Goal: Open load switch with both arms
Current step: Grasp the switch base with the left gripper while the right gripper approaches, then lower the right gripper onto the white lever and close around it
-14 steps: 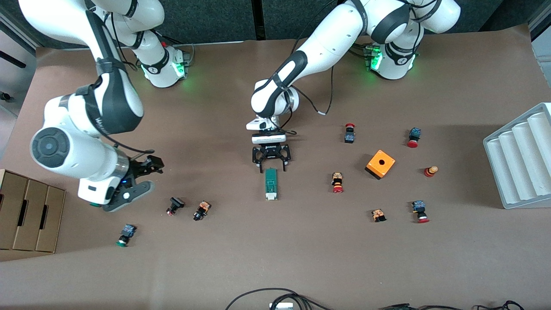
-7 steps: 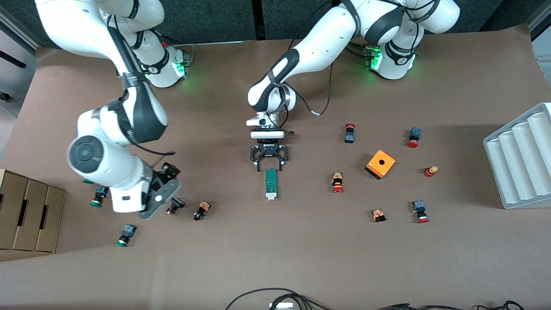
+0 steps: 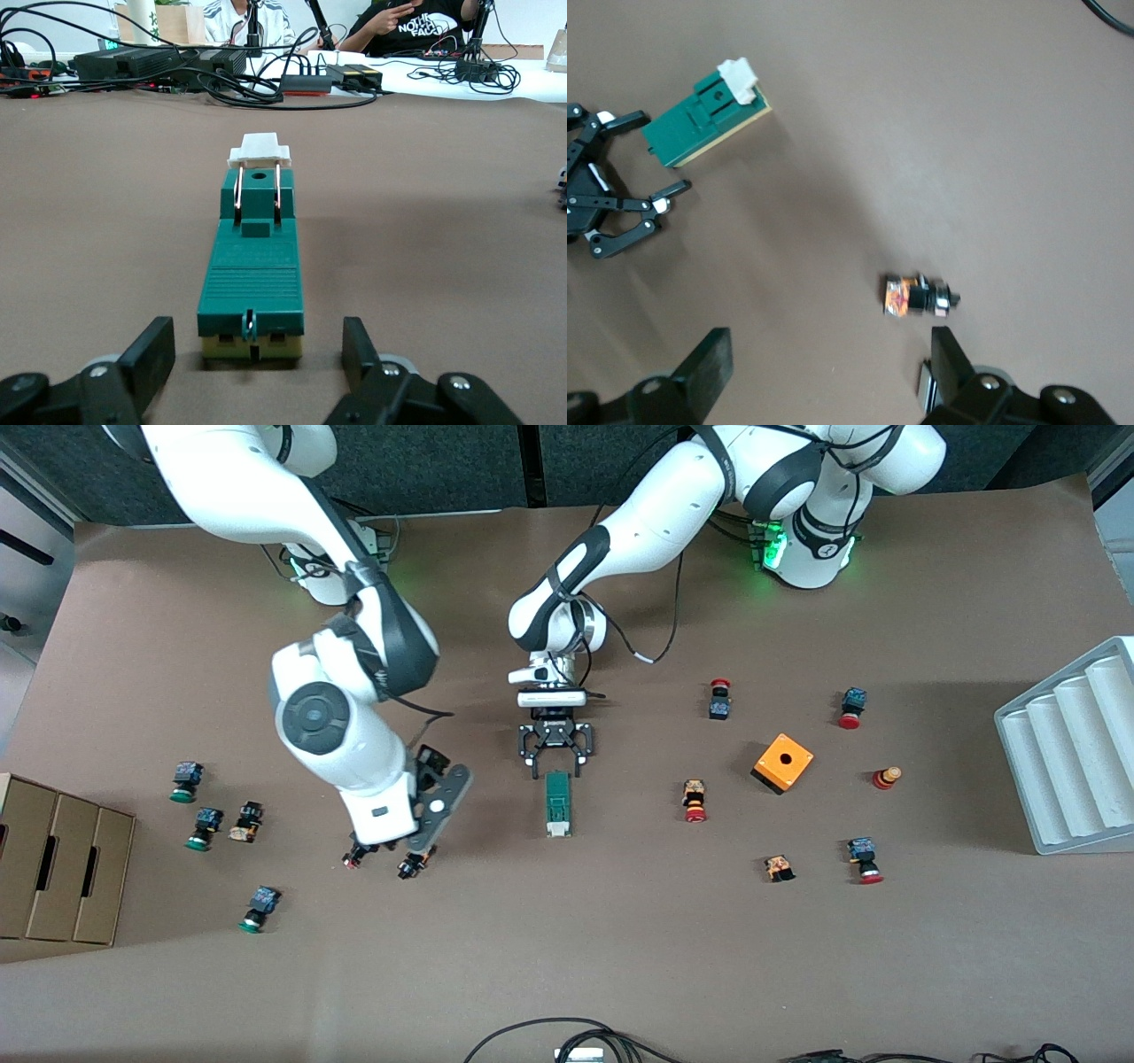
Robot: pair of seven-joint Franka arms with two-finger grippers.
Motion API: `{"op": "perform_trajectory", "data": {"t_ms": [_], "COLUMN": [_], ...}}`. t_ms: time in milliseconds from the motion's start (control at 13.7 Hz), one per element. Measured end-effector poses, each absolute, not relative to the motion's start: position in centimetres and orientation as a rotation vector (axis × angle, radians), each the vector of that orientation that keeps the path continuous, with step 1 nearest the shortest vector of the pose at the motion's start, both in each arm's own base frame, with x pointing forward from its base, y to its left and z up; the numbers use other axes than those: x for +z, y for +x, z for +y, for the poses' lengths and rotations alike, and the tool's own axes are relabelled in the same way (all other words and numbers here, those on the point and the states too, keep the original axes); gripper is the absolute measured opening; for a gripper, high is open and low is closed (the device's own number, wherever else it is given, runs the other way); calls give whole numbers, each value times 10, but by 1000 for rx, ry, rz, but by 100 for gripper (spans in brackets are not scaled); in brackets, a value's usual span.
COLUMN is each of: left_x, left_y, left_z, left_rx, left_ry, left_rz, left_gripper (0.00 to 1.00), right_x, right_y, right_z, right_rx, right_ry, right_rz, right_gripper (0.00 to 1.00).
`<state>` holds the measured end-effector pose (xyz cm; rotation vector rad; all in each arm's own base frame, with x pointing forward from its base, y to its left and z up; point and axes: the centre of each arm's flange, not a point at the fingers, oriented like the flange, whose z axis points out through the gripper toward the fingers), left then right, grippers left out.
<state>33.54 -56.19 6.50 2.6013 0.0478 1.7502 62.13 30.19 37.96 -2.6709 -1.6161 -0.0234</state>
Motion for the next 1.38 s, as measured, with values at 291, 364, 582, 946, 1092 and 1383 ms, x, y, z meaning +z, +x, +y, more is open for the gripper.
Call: {"op": "perform_trajectory", "data": {"t_ms": [291,364,582,946,1092,1383], "left_x": [64,63,62,62,62,62], "left_y": [330,329,328,328,328,328], "left_z": [-564,-564,-563,-563,-563,-563], "left_rx": [1785,1804,1837,1838,1838,1832], "left_ry": [2597,2598,2607,2609,2609,2602], "left_rz": [20,4,-32,-35,-35,-14], "left_gripper": [59,59,48,48,48,48], "right_x": [342,331,302,287,276,241], "right_y": [628,627,623,612,606,589], "right_z": [332,343,367,391,401,432], "right_rx": [-112,-134,-179,-179,-186,-206], "right_ry": [-2522,-2482,-2393,-2351,-2334,-2290], "right_rz": [-1861,-1919,-2042,-2089,-2108,-2159], "right_gripper": [100,100,100,100,100,100]}}
